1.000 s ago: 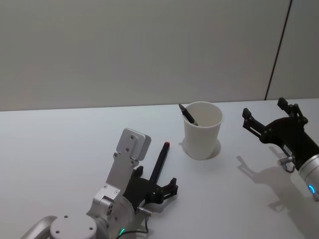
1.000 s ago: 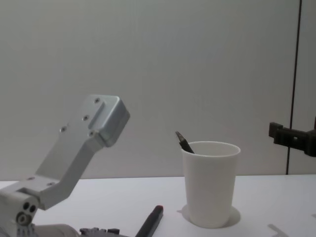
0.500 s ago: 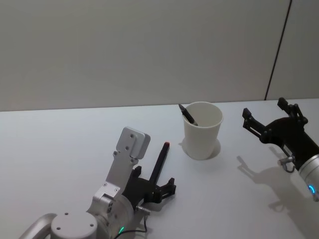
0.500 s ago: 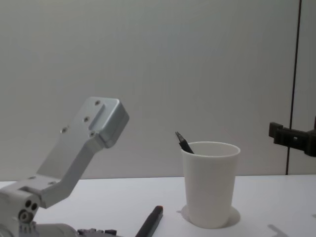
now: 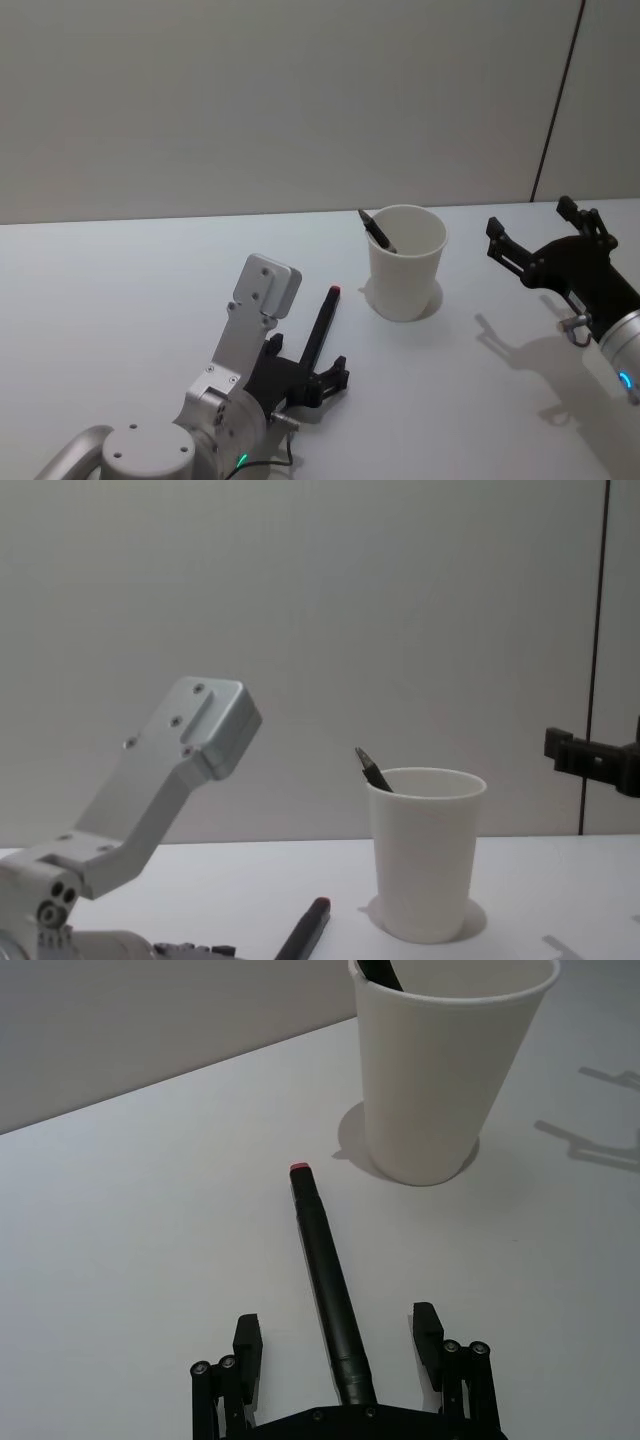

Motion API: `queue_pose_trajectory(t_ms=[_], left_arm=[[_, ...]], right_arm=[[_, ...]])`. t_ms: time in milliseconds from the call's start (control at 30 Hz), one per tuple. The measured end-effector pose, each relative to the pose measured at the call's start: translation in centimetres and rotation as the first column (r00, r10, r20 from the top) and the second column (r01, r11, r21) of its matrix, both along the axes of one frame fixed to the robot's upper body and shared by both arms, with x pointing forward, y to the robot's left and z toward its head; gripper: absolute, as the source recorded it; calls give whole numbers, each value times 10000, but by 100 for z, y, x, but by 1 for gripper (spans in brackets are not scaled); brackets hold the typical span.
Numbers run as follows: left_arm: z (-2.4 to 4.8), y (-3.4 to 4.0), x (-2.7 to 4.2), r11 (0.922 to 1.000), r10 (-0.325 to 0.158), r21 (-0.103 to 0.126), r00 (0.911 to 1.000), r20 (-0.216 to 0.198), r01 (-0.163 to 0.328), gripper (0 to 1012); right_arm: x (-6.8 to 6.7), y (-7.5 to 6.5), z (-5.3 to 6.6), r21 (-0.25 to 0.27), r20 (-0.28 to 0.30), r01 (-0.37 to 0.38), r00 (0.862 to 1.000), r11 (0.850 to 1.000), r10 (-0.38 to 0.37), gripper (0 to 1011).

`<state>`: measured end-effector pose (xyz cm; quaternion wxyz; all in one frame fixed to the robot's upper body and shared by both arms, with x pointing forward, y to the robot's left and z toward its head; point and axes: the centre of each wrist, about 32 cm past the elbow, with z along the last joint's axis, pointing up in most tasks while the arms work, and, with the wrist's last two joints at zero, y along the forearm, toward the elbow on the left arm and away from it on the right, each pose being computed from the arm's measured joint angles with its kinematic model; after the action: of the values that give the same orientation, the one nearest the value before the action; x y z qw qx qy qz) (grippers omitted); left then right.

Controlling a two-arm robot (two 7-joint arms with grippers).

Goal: Place the pen into the pen holder.

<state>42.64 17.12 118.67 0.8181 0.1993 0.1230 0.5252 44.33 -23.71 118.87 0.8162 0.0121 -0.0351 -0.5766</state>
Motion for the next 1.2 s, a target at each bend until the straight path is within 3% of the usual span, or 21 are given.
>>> queue_pose_trajectory(t_ms=[200, 867, 1200], left_arm=[[2, 2, 4, 10000, 11, 32, 10000, -8, -11, 836], [-1, 16, 4, 9997, -222, 46, 9998, 3, 222, 687], [-5, 41, -8, 9984, -561, -53, 9984, 67, 561, 380]], right_arm=[[0, 0, 0, 0, 1, 1, 10000, 10000, -1, 1001], [0, 0, 0, 0, 0, 1, 10000, 10000, -1, 1001], [0, 0, 0, 0, 0, 0, 10000, 10000, 0, 1001]])
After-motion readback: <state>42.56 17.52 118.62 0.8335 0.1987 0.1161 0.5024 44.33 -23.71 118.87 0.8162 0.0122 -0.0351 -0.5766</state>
